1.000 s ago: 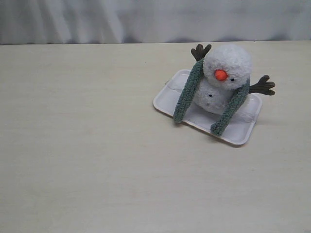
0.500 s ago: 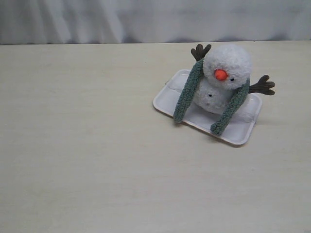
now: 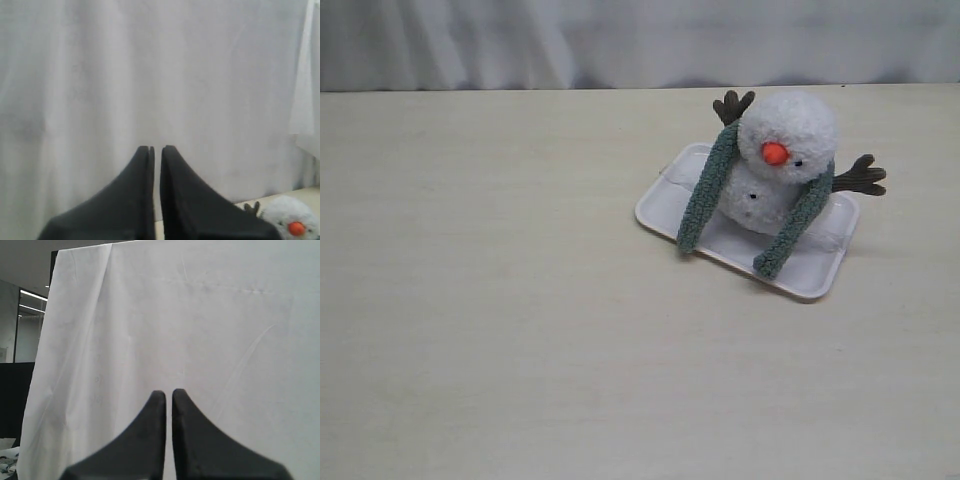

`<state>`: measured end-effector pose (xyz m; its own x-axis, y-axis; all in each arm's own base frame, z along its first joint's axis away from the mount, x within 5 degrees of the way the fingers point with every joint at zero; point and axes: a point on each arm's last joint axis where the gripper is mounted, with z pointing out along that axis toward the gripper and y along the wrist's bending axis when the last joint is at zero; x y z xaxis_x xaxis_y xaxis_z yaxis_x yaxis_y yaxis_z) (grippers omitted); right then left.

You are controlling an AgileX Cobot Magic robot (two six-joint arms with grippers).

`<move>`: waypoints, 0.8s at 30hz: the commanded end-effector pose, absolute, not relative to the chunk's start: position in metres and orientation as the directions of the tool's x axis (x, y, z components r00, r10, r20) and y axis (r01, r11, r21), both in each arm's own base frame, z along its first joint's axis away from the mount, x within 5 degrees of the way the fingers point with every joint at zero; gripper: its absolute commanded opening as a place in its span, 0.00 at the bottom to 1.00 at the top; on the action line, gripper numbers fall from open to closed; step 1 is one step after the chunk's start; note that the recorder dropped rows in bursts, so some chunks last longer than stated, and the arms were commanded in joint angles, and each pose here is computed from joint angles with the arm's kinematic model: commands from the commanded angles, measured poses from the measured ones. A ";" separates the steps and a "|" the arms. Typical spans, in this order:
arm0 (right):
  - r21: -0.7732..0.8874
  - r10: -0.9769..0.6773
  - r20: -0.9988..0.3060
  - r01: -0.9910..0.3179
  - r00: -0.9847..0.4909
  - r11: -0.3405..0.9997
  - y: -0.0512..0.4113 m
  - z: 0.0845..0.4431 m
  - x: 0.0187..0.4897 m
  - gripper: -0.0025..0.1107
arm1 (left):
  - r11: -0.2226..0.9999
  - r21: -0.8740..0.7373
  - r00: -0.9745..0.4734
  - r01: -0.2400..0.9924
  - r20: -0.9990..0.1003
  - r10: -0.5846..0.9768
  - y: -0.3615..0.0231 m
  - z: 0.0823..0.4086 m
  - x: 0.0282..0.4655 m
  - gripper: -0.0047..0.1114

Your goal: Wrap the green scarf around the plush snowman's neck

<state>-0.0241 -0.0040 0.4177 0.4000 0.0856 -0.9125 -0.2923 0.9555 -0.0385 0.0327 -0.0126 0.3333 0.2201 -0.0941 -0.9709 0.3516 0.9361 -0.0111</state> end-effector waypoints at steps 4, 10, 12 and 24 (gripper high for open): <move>-0.047 0.075 -0.915 -0.289 0.397 0.956 -0.004 0.416 -0.023 0.06 | 0.985 -0.045 0.246 0.164 -0.965 -0.085 -0.005 0.313 0.028 0.10; -0.047 0.075 -0.915 -0.289 0.397 0.956 -0.004 0.416 -0.023 0.06 | 0.997 -0.005 0.220 0.080 -0.975 -0.022 -0.003 0.292 0.033 0.10; -0.047 0.075 -0.915 -0.289 0.397 0.956 -0.004 0.416 -0.023 0.06 | 0.998 0.011 0.198 0.061 -0.980 -0.002 -0.002 0.284 0.036 0.10; -0.047 0.075 -0.916 -0.290 0.395 0.956 -0.004 0.416 -0.023 0.06 | 0.999 0.037 0.089 -0.030 -0.995 0.040 0.001 0.242 0.049 0.10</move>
<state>-0.0241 -0.0040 0.4177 0.4000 0.0856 -0.9125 -0.2923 0.9555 -0.0385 0.0470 0.0011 0.2504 0.0940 0.0416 -0.9947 -0.0265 0.9989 0.0393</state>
